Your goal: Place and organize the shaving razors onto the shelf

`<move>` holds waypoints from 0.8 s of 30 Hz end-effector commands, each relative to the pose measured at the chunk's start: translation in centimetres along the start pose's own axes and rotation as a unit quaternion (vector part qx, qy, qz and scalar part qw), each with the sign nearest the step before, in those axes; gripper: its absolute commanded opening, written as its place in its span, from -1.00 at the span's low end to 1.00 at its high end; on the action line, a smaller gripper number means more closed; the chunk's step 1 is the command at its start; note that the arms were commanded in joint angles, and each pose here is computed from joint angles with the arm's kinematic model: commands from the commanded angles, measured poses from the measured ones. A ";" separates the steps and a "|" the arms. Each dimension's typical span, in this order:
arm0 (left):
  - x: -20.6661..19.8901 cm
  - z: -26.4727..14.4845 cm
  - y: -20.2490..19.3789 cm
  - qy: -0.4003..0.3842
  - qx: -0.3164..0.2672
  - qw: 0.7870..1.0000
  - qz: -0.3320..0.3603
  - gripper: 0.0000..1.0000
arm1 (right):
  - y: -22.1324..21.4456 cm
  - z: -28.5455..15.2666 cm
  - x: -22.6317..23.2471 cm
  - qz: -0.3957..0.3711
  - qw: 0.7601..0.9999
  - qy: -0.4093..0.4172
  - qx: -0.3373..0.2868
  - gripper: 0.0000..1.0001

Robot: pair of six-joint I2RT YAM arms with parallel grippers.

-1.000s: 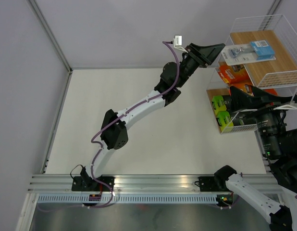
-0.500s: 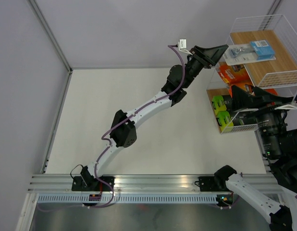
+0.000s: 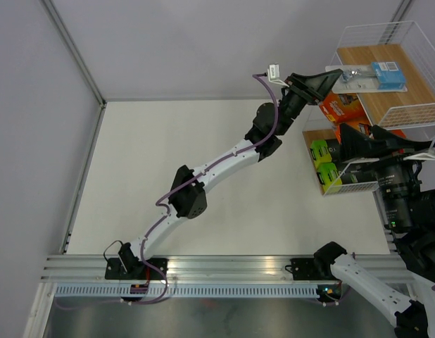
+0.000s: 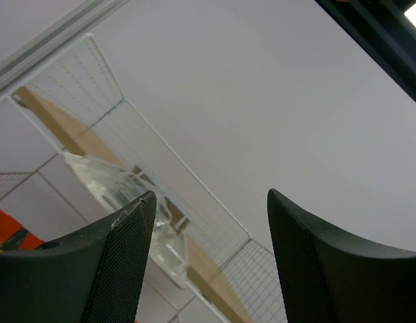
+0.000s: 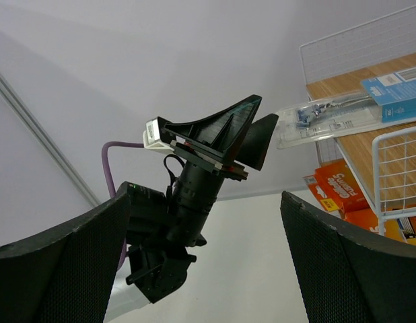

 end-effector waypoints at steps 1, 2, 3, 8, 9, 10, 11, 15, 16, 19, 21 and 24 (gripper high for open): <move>-2.2 0.4 -0.1 -0.027 -0.027 0.999 -0.016 0.45 | 0.4 0.5 0.5 0.008 1.000 0.009 -0.010 0.96; -2.1 0.4 -0.3 -0.023 -0.029 0.999 -0.021 0.45 | 0.4 0.5 0.5 0.008 1.000 0.008 -0.010 0.96; -1.7 0.3 -0.6 -0.017 -0.026 0.999 -0.024 0.45 | 0.4 0.5 0.6 0.009 1.000 0.010 -0.010 0.96; -0.5 0.0 -1.4 -0.004 -0.014 0.999 -0.036 0.46 | 0.3 0.5 0.7 0.020 1.000 0.013 -0.008 0.96; -0.7 0.0 -1.5 -0.006 -0.011 0.999 -0.037 0.46 | 0.3 0.5 0.7 0.022 1.000 0.012 -0.008 0.96; -0.8 0.0 -1.4 -0.007 -0.010 0.999 -0.031 0.46 | 0.5 0.4 0.7 0.024 1.000 0.012 -0.010 0.96; -1.6 0.2 -1.2 -0.012 -0.010 0.999 -0.029 0.46 | 0.7 0.3 0.7 0.024 1.000 0.012 -0.012 0.96; -3.6 0.4 -0.8 -0.035 -0.005 0.999 -0.016 0.46 | 1.2 0.2 0.7 0.025 0.999 0.016 -0.018 0.96; -4.0 0.5 -0.6 -0.039 -0.004 0.999 -0.015 0.46 | 1.2 0.2 0.9 0.023 0.999 0.022 -0.017 0.96; -5.7 0.3 0.5 -0.066 0.009 0.998 -0.013 0.46 | 1.7 0.4 1.3 0.016 0.999 0.029 -0.017 0.96; -5.7 -0.4 0.5 -0.070 0.037 0.997 -0.003 0.49 | 2.3 0.4 1.4 0.009 0.999 0.035 -0.019 0.96; -7.1 -1.1 3.0 -0.067 0.052 0.996 0.032 0.54 | 2.1 1.7 1.9 -0.002 0.999 0.033 -0.001 0.96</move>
Point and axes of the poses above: each gripper's point midway between its finger pads, its own z axis out along the fingers, its own x axis along the line the jaws close on, y = z × x, the point moved 3 cm from there along -z, back along the fingers, and after that the axes turned 9 degrees about -z, right-handed, at the moved point
